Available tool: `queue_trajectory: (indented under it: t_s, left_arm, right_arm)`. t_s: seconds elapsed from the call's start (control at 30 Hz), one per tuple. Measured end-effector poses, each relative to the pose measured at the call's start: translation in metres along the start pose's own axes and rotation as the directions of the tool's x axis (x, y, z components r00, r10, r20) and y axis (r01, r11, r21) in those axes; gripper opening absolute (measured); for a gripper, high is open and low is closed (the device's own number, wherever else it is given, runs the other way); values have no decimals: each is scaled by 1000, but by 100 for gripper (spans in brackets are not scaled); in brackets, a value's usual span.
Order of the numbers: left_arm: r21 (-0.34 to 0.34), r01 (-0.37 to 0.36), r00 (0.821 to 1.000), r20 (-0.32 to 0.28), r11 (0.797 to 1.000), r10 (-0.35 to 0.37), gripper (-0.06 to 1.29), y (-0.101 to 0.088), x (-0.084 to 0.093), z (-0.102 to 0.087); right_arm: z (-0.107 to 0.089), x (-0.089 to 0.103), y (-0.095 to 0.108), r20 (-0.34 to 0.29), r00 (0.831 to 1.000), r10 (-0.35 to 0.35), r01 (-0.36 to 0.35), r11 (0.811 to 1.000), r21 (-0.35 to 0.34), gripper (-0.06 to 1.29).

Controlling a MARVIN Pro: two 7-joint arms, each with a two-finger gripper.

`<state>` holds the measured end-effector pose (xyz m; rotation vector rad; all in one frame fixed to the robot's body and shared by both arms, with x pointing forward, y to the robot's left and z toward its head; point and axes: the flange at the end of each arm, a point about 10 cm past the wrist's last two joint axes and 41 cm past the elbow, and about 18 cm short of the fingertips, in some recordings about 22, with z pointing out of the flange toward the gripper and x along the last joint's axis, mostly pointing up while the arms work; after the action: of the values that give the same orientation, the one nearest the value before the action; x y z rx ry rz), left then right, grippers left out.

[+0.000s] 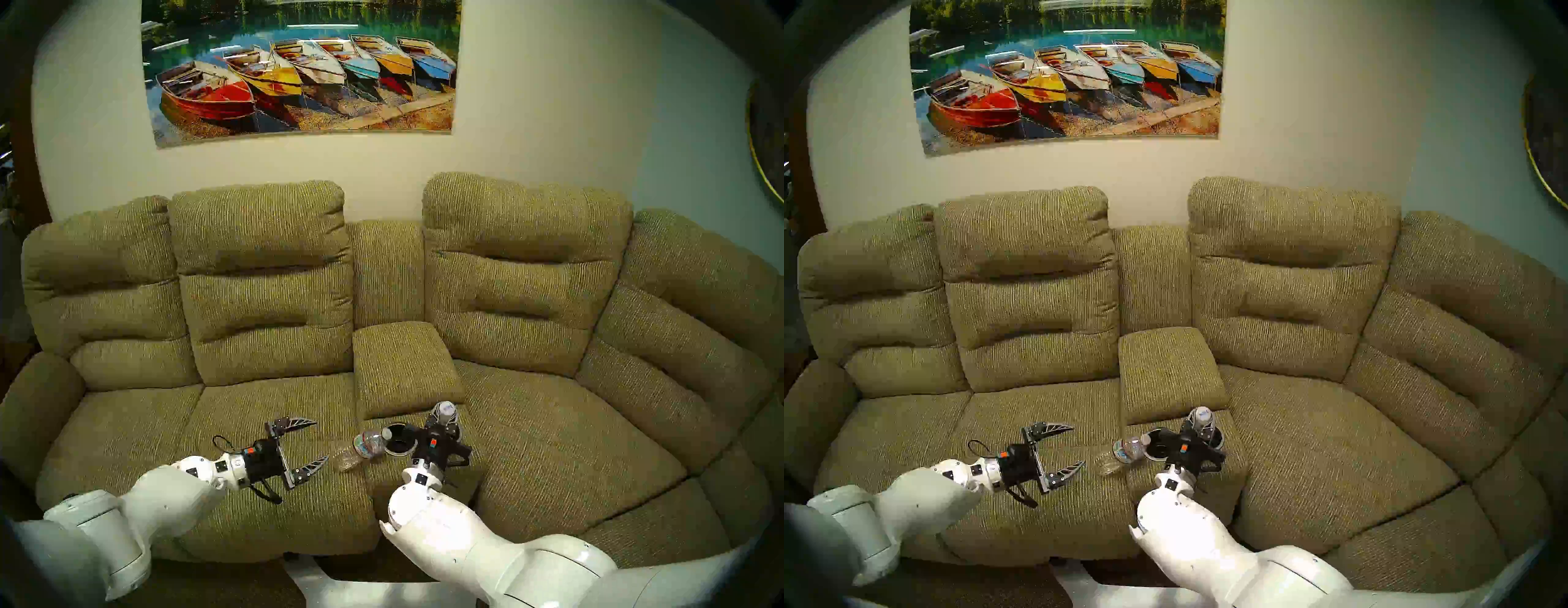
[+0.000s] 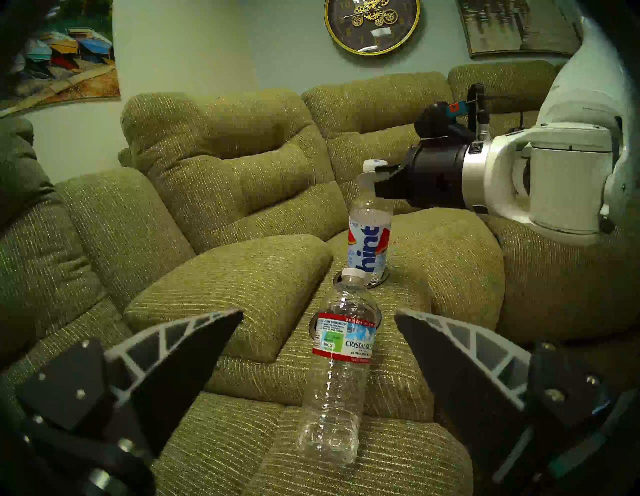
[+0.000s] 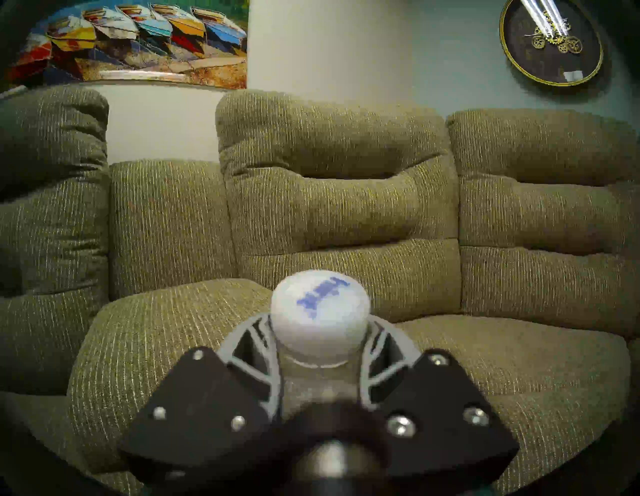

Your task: Put bottles into cup holders

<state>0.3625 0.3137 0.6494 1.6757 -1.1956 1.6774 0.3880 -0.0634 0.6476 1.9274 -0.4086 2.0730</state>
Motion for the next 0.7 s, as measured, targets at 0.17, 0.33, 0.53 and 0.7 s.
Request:
queue_trajectory:
  t_s: [0.17,0.33,0.53,0.7]
  left_arm:
    - [0,0,1000,0,1000,0,122,0,0,0]
    - [0,0,1000,0,1000,0,122,0,0,0]
    - [0,0,1000,0,1000,0,122,0,0,0]
    - [0,0,1000,0,1000,0,122,0,0,0]
  right_arm:
    - [7,-3,2,5,1000,-4,4,1000,-7,28]
    - [12,-6,6,15,1000,-17,18,1000,-20,28]
    - [17,-10,13,41,999,-4,6,998,-60,28]
    - [20,-14,17,69,998,12,-5,996,-94,28]
